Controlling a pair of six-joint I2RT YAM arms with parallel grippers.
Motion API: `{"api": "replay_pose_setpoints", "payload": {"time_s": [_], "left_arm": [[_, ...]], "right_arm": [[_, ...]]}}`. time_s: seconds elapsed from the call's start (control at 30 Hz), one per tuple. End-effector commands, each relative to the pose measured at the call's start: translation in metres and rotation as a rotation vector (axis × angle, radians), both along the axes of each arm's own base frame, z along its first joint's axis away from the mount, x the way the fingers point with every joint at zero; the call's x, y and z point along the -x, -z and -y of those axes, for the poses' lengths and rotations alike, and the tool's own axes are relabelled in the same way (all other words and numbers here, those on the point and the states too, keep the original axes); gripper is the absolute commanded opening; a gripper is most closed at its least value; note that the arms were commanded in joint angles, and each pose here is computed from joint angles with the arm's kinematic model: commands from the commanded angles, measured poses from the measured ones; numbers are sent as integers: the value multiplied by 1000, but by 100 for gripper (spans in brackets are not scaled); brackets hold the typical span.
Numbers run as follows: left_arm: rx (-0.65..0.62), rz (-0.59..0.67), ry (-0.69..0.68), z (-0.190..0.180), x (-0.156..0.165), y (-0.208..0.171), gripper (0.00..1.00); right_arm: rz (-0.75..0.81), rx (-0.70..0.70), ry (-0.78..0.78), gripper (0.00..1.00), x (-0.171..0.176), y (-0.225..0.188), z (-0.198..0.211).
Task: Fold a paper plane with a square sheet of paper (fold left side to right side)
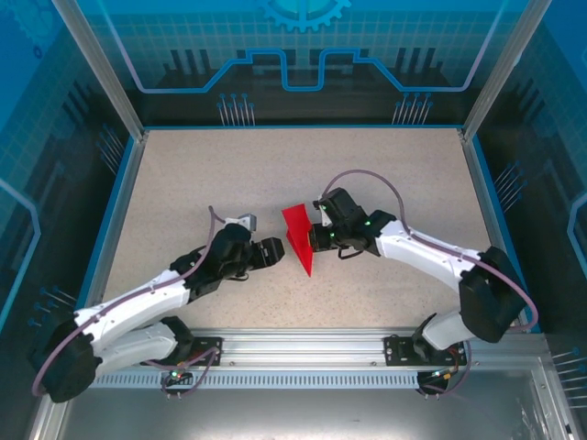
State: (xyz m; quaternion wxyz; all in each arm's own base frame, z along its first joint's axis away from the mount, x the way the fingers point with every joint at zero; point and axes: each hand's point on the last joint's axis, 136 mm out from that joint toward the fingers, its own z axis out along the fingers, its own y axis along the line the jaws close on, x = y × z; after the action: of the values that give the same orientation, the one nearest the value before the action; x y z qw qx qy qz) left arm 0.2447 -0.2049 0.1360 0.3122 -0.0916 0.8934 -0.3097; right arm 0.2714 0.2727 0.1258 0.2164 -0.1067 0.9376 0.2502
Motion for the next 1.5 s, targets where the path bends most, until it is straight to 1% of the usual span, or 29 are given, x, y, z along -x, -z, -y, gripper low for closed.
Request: {"api": "replay_pose_setpoints", "payload": {"time_s": [0.0, 0.03, 0.1, 0.2, 0.3, 0.43, 0.53, 0.6, 0.63, 0.77, 0.83, 0.87, 0.93, 0.97, 1.0, 1.07, 1.13, 1.23, 1.37, 1.47], "left_arm": [[-44, 21, -66, -22, 4, 0, 72], [-44, 25, -77, -26, 4, -1, 73], [-46, 37, -90, -31, 6, -3, 74], [-49, 39, -101, -36, 9, -3, 75], [-50, 36, -103, -36, 9, -3, 75], [-50, 35, -107, -36, 8, -3, 76], [-56, 34, -109, -37, 8, -3, 76], [-58, 32, -110, -36, 7, -2, 76], [-61, 31, -109, -36, 7, -2, 76], [-63, 29, -103, -34, 6, -2, 77], [-65, 28, -103, -34, 6, -1, 77], [-65, 28, -105, -35, 5, -1, 77], [-65, 27, -106, -35, 5, -1, 77], [-65, 28, -104, -35, 5, -1, 77], [-63, 30, -102, -34, 6, -1, 78], [-57, 33, -99, -33, 6, -1, 80], [-51, 36, -97, -33, 6, -2, 84], [-51, 37, -91, -33, 7, 0, 88], [-55, 40, -82, -33, 8, 2, 99], [-53, 45, -82, -34, 9, 2, 99]], "right_arm": [[-72, -136, -89, 0, 10, 13, -12], [-92, -156, -95, 0, 9, 21, -13], [-168, -167, -96, 0, 12, 53, -7], [-204, -185, -74, 0, 6, 78, 6], [-235, -191, -68, 0, 2, 89, 17], [-232, -124, -65, 0, 1, 96, 31], [-237, -87, -53, 9, 1, 99, 41], [-227, -74, -53, 17, 1, 96, 43], [-219, -65, -49, 20, 0, 93, 45], [-168, 19, -46, 32, 0, 72, 58], [-135, 71, -37, 41, 1, 60, 65], [-128, 99, -34, 43, 3, 56, 69], [-122, 123, -50, 45, 11, 49, 70], [-126, 126, -65, 47, 17, 47, 67], [-115, 114, -76, 49, 16, 38, 59], [-143, 114, -105, 53, 27, 39, 47], [-171, 115, -114, 54, 34, 44, 38], [-195, 125, -112, 55, 38, 54, 29], [-222, 155, -125, 55, 39, 64, 21], [-240, 172, -135, 55, 40, 71, 16]]}}
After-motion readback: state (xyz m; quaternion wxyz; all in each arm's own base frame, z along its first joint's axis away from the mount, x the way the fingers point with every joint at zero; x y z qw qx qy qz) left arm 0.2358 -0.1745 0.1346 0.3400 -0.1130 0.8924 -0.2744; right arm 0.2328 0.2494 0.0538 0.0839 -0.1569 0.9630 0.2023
